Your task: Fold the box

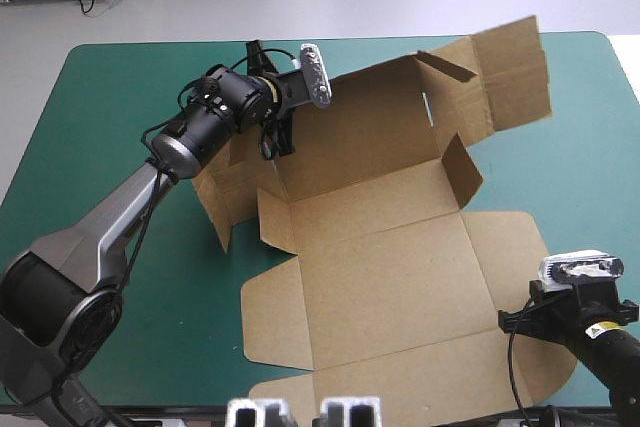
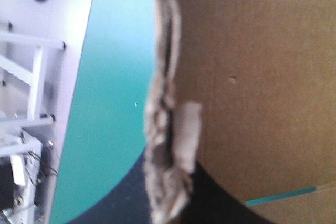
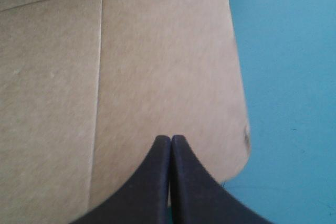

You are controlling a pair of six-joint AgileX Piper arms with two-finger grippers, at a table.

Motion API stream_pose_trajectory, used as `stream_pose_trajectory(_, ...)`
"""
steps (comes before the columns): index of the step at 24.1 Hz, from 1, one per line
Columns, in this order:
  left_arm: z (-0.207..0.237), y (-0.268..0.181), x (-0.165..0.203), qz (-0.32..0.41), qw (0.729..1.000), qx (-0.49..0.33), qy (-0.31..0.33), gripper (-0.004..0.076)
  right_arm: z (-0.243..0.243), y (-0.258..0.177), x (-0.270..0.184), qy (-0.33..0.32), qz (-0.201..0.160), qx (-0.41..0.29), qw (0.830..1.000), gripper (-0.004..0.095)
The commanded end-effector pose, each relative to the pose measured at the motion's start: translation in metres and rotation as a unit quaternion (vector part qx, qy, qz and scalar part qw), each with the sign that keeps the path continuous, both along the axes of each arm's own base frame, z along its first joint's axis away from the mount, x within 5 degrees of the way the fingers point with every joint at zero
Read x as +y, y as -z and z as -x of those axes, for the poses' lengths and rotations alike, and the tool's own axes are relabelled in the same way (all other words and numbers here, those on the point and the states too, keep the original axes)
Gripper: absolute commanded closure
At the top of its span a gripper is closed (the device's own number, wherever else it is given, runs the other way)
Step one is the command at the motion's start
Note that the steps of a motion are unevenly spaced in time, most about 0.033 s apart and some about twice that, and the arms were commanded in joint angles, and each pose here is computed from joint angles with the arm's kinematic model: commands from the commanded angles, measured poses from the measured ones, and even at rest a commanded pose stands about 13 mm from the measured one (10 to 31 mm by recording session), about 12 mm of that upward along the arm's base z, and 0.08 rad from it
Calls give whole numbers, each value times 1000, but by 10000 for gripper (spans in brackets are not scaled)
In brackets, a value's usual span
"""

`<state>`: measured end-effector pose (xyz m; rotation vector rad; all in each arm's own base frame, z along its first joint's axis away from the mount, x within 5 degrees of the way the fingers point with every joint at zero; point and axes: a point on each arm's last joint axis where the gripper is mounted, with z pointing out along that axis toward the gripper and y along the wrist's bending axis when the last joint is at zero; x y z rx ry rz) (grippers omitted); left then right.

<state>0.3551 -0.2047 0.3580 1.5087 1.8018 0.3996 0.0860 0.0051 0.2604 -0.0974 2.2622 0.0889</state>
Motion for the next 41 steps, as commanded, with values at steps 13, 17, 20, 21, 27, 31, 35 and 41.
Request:
stream_pose_trajectory(13,47,-56,-43,5,986,-165,0,734,-6,-11,-2,14,-6,-30,999,927)
stream_pose_trajectory(17,64,-48,-53,6,983,-179,32,734,-9,-9,-4,22,-9,-15,1000,927)
stream_pose_trajectory(20,62,-33,-52,-10,982,-188,22,734,-11,-8,-4,22,-11,-9,1000,927)
stream_pose_trajectory(21,62,-27,-51,-17,982,-186,14,734,-11,-7,-4,22,-11,-8,1000,927)
stream_pose_trajectory(27,64,1,-51,-17,985,-170,1,734,-7,-31,2,4,-36,-1,999,927)
stream_pose_trajectory(31,65,-3,-55,4,982,-189,-3,734,-1,-131,7,-12,-25,-117,993,927)
stream_pose_trajectory(35,65,-3,-55,18,983,-185,-10,734,-35,-193,1,-28,-18,-123,992,927)
stream_pose_trajectory(41,64,1,-56,14,984,-179,-12,734,-122,-222,-15,-44,-44,-91,994,927)
